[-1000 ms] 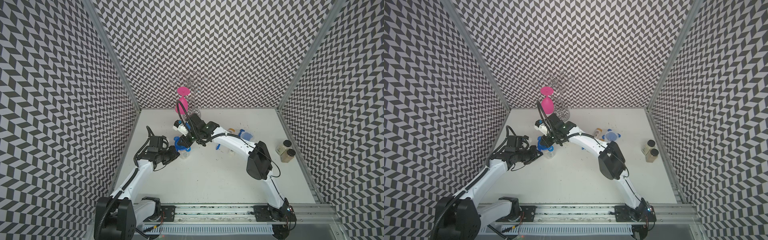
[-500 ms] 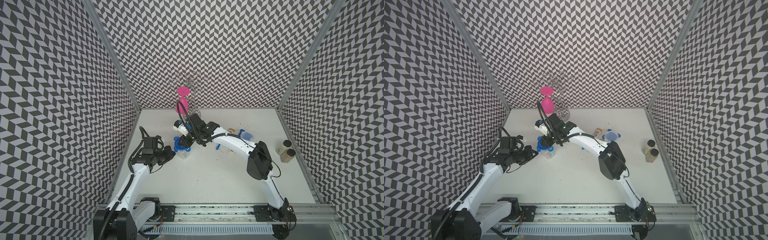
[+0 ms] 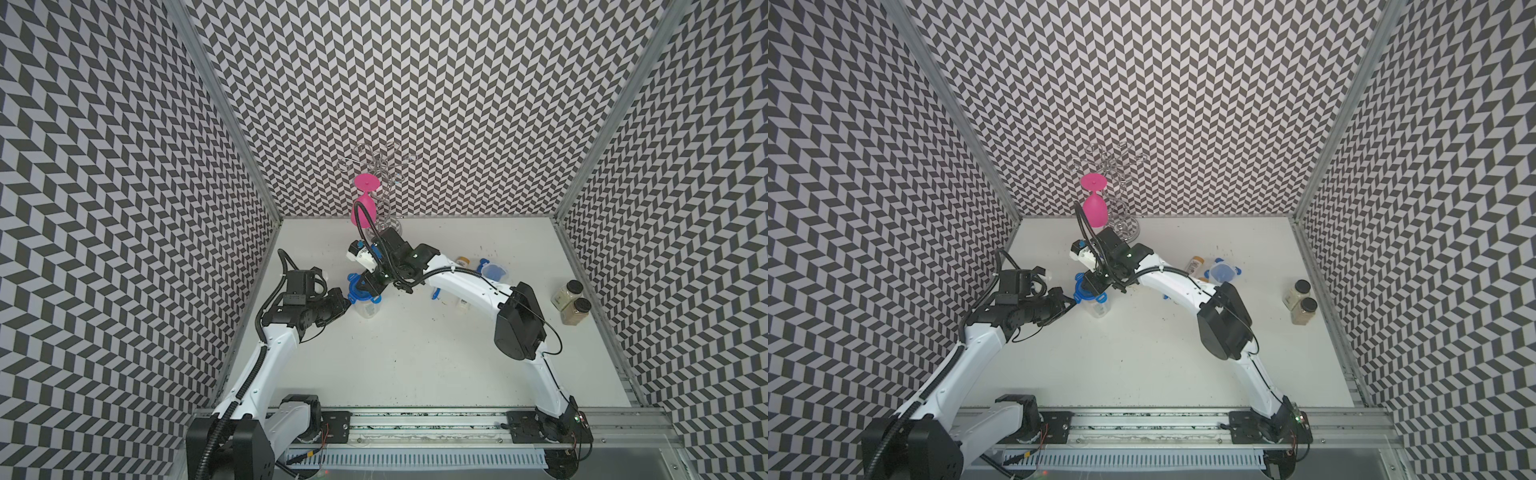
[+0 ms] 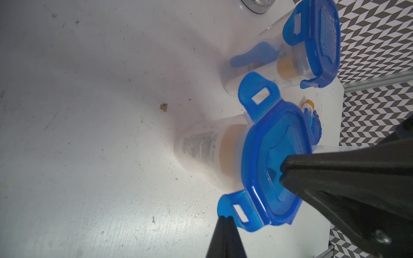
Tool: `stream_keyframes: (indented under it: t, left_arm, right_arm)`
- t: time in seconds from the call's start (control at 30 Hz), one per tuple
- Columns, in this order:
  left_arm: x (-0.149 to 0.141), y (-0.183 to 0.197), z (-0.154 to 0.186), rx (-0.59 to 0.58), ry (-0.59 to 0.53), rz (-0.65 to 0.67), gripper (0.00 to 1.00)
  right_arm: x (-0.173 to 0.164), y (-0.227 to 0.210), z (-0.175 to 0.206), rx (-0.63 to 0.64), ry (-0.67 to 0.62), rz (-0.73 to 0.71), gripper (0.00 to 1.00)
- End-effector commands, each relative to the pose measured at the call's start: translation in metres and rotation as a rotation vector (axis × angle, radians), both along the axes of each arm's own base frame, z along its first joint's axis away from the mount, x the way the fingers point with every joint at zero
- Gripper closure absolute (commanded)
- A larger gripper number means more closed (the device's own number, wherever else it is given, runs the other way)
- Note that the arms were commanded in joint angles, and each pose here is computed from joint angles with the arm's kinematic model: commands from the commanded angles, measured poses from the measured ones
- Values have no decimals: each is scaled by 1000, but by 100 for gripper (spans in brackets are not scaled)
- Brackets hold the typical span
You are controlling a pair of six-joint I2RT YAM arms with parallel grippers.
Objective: Pack away toiletry kits
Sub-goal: Close the fastener on the container.
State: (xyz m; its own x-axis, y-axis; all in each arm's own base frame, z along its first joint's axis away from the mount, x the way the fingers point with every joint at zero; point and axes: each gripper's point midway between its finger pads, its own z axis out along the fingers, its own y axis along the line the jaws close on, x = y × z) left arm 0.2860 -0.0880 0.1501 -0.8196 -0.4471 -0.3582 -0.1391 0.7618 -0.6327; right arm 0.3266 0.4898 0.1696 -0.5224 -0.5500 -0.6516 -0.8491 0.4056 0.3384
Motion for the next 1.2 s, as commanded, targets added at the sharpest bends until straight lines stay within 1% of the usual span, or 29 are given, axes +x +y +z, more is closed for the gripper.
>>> stream_keyframes:
  t: [0.0,0.23,0.37,0.7,0.87,0.97,1.07,1.17]
  left_arm:
    - [8,-2,3,-24,-25,0,95]
    - [13,-6,0,-34,-25,-11,95]
    - [13,-12,-4,-66,-24,-21,95]
    - [20,-26,-2,-103,-40,-35,96]
    - [21,-27,-5,-111,-39,-32,96]
    - [22,-28,-7,-113,-38,-30,95]
    - [22,-28,-8,-111,-34,-31,95]
    - [22,-25,-5,-90,-42,-30,95]
  right_arm:
    - [-20,-42,-84,-277,144,-29,93]
    - [-20,-42,-85,-279,146,-30,95]
    - [-21,-42,-87,-280,152,-28,96]
    - [-26,-44,-94,-284,169,-21,100]
    - [-30,-49,-102,-299,188,-28,100]
    - [-29,-53,-104,-284,205,-40,100]
    - [-26,-51,-96,-257,218,-46,100]
    - [-18,-42,-69,-216,192,-52,99]
